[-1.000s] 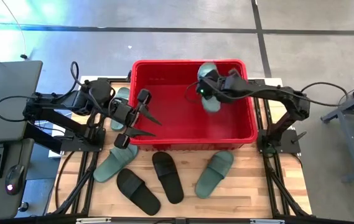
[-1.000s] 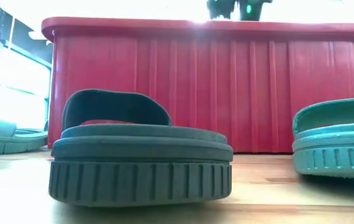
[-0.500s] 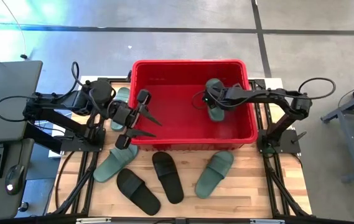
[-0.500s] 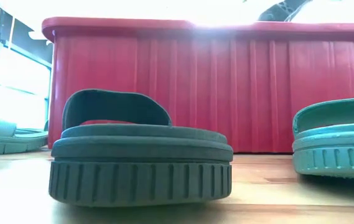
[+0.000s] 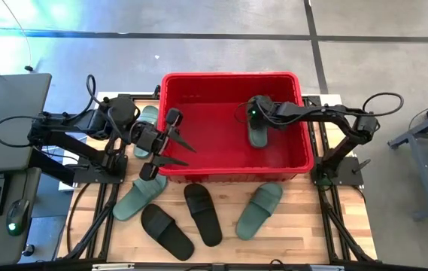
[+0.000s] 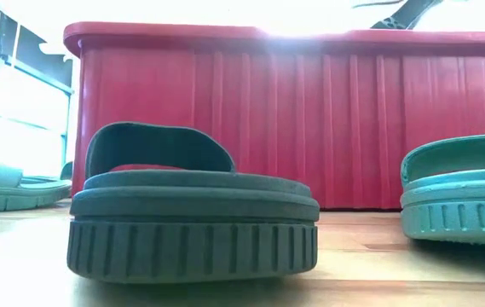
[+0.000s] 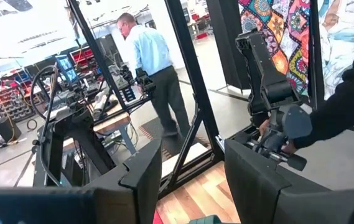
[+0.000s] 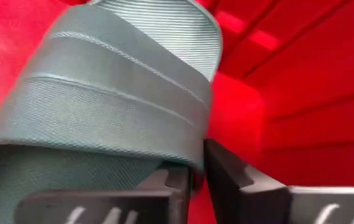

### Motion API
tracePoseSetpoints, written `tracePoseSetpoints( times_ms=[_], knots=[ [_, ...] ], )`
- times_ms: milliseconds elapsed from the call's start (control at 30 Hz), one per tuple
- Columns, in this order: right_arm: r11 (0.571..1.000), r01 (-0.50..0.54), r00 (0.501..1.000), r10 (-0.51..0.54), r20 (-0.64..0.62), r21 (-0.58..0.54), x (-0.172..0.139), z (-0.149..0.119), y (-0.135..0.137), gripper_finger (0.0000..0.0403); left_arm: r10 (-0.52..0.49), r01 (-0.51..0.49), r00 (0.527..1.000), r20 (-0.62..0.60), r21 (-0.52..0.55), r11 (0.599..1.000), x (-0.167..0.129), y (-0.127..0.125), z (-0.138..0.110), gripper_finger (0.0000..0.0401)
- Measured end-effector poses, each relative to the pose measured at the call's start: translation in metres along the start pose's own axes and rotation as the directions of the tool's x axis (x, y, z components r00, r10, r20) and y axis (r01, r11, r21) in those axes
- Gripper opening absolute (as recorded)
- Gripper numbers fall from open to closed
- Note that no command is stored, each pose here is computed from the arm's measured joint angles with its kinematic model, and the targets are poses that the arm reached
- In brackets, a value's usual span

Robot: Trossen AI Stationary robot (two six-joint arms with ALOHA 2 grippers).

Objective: Pick and place slides into bin
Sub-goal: Put the green slide into the red bin, then put the black slide into the red bin

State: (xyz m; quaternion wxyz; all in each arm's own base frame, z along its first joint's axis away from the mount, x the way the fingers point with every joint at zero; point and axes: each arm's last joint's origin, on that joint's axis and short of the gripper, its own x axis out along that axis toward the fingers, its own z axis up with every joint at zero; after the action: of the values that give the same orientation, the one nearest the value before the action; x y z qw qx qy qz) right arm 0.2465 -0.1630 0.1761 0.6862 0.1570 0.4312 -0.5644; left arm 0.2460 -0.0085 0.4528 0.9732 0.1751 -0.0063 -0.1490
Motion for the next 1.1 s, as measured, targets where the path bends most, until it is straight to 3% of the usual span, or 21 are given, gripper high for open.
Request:
tracePoseSetpoints(
  times_ms=[267, 433, 767, 933, 1100],
  knots=[
    [0.988, -0.142, 0.99, 0.142, 0.006, -0.054, -0.003, 0.003, 0.01, 0.0102, -0.01, 0.01, 1.0, -0.024, -0.009, 1.0, 0.0, -0.001, -0.002, 0.0156],
    [0.983, -0.17, 0.985, 0.172, 0.019, -0.074, -0.01, 0.0, 0.017, 0.0127, -0.019, 0.019, 0.999, -0.026, -0.011, 1.0, 0.0, -0.001, -0.003, 0.0156],
    [0.968, -0.229, 0.972, 0.232, 0.02, -0.102, -0.042, -0.008, 0.019, 0.0129, -0.028, 0.027, 0.999, -0.043, -0.02, 0.999, 0.0, -0.002, -0.005, 0.0156],
    [0.967, -0.23, 0.964, 0.241, 0.108, -0.111, -0.062, -0.002, 0.01, 0.0129, -0.028, 0.028, 0.999, -0.043, -0.02, 0.999, 0.0, -0.002, -0.005, 0.0156],
    [0.911, -0.409, 0.889, 0.411, 0.201, -0.051, -0.101, 0.005, -0.008, 0.0129, -0.028, 0.027, 0.999, -0.043, -0.02, 0.999, 0.0, -0.002, -0.005, 0.0156]
  ],
)
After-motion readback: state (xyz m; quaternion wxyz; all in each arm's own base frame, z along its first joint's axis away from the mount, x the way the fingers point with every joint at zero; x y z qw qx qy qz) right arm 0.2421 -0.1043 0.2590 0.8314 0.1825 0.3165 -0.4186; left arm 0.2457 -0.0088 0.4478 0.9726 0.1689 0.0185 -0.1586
